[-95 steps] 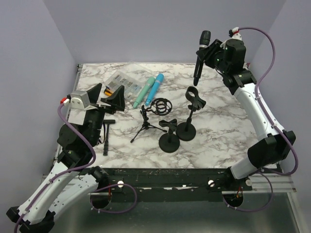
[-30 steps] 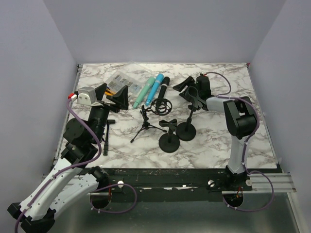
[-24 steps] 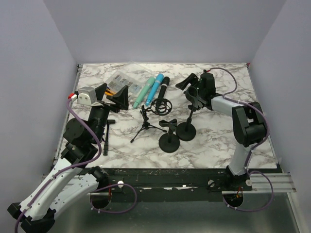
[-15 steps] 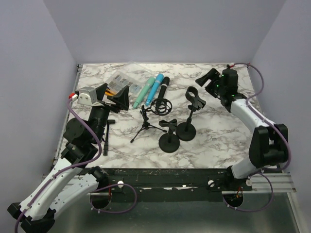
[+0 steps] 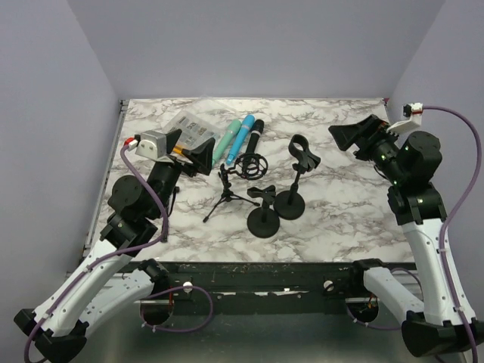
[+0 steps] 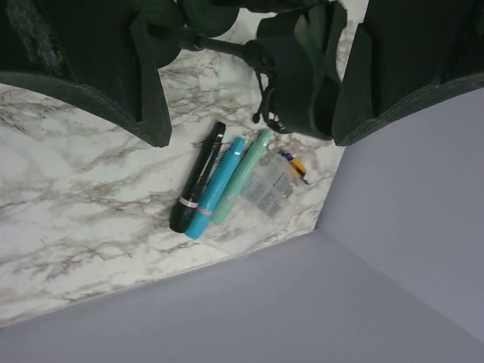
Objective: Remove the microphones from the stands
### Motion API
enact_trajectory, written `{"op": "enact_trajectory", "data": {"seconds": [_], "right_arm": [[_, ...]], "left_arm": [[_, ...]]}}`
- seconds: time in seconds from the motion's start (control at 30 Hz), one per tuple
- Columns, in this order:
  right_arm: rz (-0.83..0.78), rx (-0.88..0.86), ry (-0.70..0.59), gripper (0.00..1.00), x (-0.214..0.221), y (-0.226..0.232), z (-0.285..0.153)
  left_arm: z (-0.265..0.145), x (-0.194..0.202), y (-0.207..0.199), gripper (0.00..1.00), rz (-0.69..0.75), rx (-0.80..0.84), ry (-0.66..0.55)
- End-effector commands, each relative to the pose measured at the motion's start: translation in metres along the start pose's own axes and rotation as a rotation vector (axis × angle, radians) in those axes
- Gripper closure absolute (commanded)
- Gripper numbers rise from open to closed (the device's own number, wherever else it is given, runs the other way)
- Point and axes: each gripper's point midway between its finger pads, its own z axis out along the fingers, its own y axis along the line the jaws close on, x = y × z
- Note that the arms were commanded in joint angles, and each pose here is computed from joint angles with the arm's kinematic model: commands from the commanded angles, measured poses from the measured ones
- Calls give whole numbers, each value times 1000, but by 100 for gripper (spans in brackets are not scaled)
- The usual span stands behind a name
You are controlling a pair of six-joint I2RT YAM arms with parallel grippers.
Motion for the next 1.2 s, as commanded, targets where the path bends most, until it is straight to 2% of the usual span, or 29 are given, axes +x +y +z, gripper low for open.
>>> {"op": "enact_trajectory", "data": {"seconds": [0.0, 0.13, 0.27, 0.47, 0.7, 1.03, 1.17], "right_arm": [[-95, -201, 157, 3, 26, 33, -20], [-121, -303, 251, 0, 41, 45, -21], [-124, -341, 256, 1, 43, 50, -22], [-90, -394, 332, 19, 58, 55, -18], [-105, -395, 367, 26, 70, 56, -13], [-110, -341, 405, 46, 89, 45, -2], [-111, -287, 455, 50, 104, 31, -3]], "left_arm": [[0, -5, -20, 1, -5, 109, 9], [0, -4, -21, 1, -3, 112, 10], [2, 0, -19, 1, 5, 99, 16], [6, 6, -22, 1, -4, 110, 41], [7, 8, -23, 1, -9, 117, 48], [7, 9, -23, 2, -7, 118, 52], [7, 8, -24, 2, -6, 117, 51]]}}
